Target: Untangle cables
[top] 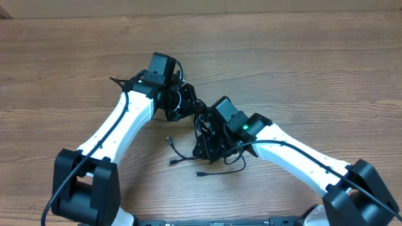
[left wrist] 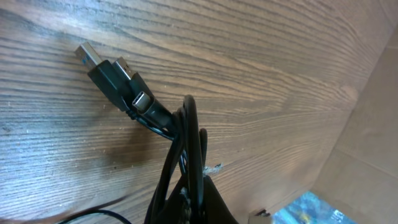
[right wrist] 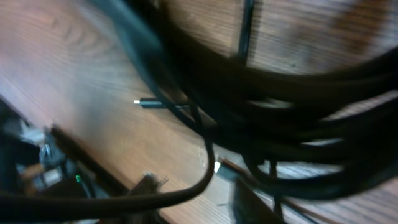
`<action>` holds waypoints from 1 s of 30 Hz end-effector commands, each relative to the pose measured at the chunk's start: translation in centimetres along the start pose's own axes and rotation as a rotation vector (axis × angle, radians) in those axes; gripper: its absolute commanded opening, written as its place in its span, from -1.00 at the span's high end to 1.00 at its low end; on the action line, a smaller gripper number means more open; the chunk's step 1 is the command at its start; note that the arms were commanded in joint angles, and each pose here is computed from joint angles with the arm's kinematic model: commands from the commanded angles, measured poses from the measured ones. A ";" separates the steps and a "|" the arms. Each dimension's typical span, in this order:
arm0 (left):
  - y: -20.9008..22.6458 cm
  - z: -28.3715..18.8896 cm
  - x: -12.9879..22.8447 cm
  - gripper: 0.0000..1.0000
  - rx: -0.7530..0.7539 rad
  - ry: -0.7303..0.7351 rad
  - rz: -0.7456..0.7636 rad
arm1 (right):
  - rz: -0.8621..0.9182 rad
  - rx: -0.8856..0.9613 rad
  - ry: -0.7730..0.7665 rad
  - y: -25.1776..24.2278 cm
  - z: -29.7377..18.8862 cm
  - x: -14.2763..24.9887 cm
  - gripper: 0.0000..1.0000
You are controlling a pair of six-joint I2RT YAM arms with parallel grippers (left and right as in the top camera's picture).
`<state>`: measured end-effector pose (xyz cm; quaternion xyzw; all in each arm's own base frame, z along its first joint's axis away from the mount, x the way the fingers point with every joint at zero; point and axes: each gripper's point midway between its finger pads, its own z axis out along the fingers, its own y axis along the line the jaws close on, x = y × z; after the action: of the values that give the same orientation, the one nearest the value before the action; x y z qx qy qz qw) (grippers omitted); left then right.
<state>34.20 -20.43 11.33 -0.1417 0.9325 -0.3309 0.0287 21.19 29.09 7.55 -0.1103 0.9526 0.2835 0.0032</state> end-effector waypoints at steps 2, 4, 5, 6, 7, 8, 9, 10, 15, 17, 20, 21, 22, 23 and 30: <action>-0.2 -0.7 -0.6 0.92 0.036 -0.002 0.029 | -0.004 0.015 -0.053 0.3 -0.1 -1.3 0.44; -0.1 -0.8 -0.6 0.92 0.036 -0.004 0.047 | -0.012 0.004 -0.068 0.5 -0.1 -1.7 0.44; -0.1 -0.8 -0.6 0.91 0.038 -0.002 0.055 | -0.016 0.000 -0.075 0.7 -0.1 -1.9 0.44; -0.1 -0.8 -0.6 0.92 0.038 -0.001 0.057 | -0.021 -0.005 -0.083 0.8 -0.1 -2.1 0.44; -0.2 -0.8 -0.5 0.92 0.040 0.003 0.061 | -0.025 -0.010 -0.090 0.9 -0.2 -2.3 0.43; -0.2 -0.8 -0.4 0.92 0.044 0.006 0.061 | -0.029 -0.016 -0.098 1.1 -0.2 -2.5 0.40; -0.3 -0.8 -0.3 0.92 0.049 0.011 0.061 | -0.033 -0.021 -0.106 1.2 -0.2 -2.7 0.36; -0.4 -0.8 -0.3 0.92 0.055 0.016 0.060 | -0.038 -0.026 -0.113 1.4 -0.2 -2.8 0.35; -1.0 -0.8 0.2 0.92 0.089 0.042 0.061 | -0.042 -0.032 -0.121 1.5 -0.2 -3.0 0.85; -0.9 -0.8 0.2 0.92 0.086 0.039 0.062 | -0.036 -0.024 -0.109 1.3 -0.2 -2.8 0.93; -0.6 -0.8 -0.2 0.91 0.067 0.019 0.112 | -0.031 -0.031 -0.089 1.4 -0.2 -2.3 0.93; -0.6 -0.8 -0.3 0.92 0.062 0.013 0.141 | -0.036 -0.048 -0.079 1.7 -0.3 -2.1 0.93; -0.4 -0.8 -0.4 0.92 0.053 0.005 0.190 | -0.040 -0.077 -0.071 2.1 -0.6 -2.0 0.93; -0.3 -0.8 -0.4 0.92 0.045 0.002 0.247 | -0.040 -0.107 -0.063 2.6 -1.0 -1.9 0.93; 0.7 -0.8 0.9 0.91 0.024 0.054 0.525 | -0.046 -0.364 -0.073 5.7 -6.9 -2.3 0.92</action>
<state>33.23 -19.66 11.29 0.0191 0.9411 -0.3325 0.0589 22.60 30.26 11.06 -0.1042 0.9216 0.3737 0.0149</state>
